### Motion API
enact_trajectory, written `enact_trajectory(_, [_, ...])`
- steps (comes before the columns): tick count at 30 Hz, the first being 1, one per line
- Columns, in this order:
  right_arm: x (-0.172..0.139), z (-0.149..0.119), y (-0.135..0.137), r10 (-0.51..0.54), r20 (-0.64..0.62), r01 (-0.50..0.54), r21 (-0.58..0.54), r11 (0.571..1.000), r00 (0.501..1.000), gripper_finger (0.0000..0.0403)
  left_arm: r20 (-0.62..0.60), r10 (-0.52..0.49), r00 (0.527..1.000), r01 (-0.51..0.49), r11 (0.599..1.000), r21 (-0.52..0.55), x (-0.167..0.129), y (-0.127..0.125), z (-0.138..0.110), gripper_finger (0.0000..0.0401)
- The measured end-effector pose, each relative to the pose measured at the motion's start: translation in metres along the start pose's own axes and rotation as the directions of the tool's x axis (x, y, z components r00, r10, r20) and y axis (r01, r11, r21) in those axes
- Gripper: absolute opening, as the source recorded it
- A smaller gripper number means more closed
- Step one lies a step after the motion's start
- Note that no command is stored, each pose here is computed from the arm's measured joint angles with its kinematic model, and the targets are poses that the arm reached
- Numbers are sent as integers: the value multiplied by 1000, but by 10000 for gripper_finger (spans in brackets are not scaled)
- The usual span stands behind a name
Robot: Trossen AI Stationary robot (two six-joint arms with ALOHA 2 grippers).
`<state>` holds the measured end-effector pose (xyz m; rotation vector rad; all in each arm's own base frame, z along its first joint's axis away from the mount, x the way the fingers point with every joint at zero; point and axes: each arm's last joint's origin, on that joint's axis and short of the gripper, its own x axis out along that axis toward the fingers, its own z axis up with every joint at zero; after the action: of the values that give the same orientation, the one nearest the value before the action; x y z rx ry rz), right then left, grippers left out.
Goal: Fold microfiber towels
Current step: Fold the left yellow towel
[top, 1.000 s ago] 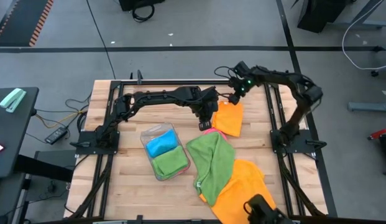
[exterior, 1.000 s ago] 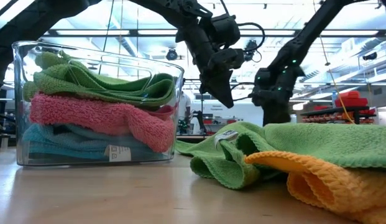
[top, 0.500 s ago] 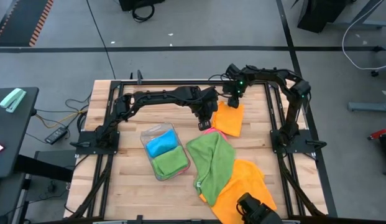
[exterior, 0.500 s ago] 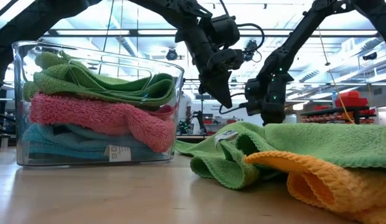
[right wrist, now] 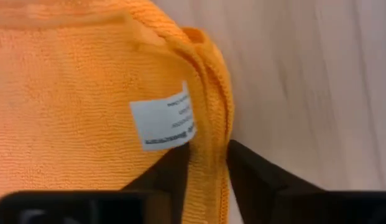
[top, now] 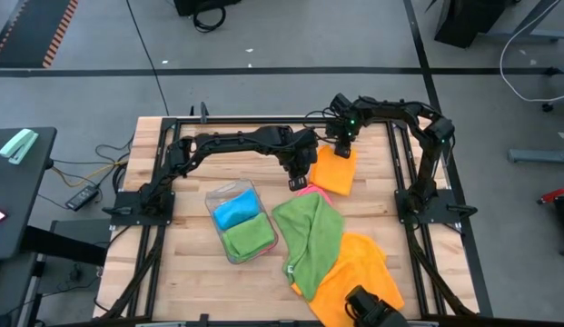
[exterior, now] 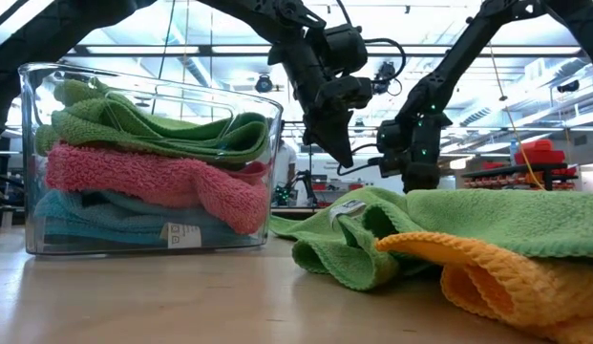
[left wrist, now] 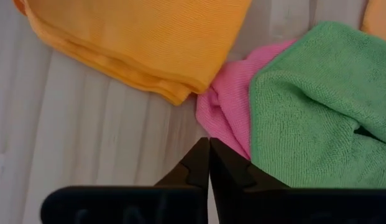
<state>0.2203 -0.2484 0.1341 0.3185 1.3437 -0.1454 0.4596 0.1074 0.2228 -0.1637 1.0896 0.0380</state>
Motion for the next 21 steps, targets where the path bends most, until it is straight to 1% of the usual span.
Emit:
enact_trajectory(5, [-4, 1, 4, -19, 9, 19, -16, 1000, 1000, 33, -5, -1, 1000, 1, 1000, -4, 0, 0, 0, 23])
enact_trajectory(7, [-7, 1, 4, -25, 24, 26, -24, 999, 999, 13, -11, -1, 1000, 1, 1000, -7, 0, 0, -1, 19])
enact_trajectory(12, [-16, -1, 3, -50, 33, 50, 2, 999, 998, 11, -13, -1, 1000, 1, 1000, -8, -1, 0, -1, 11])
enact_trajectory(17, [-43, 0, 7, -110, 101, 106, 46, 993, 989, 10, -16, 0, 1000, 0, 1000, -29, -1, 0, -2, 19])
enact_trajectory(21, [-57, -2, 13, -138, 107, 129, 87, 988, 985, 9, -12, 0, 1000, 0, 1000, -28, -1, 0, -1, 23])
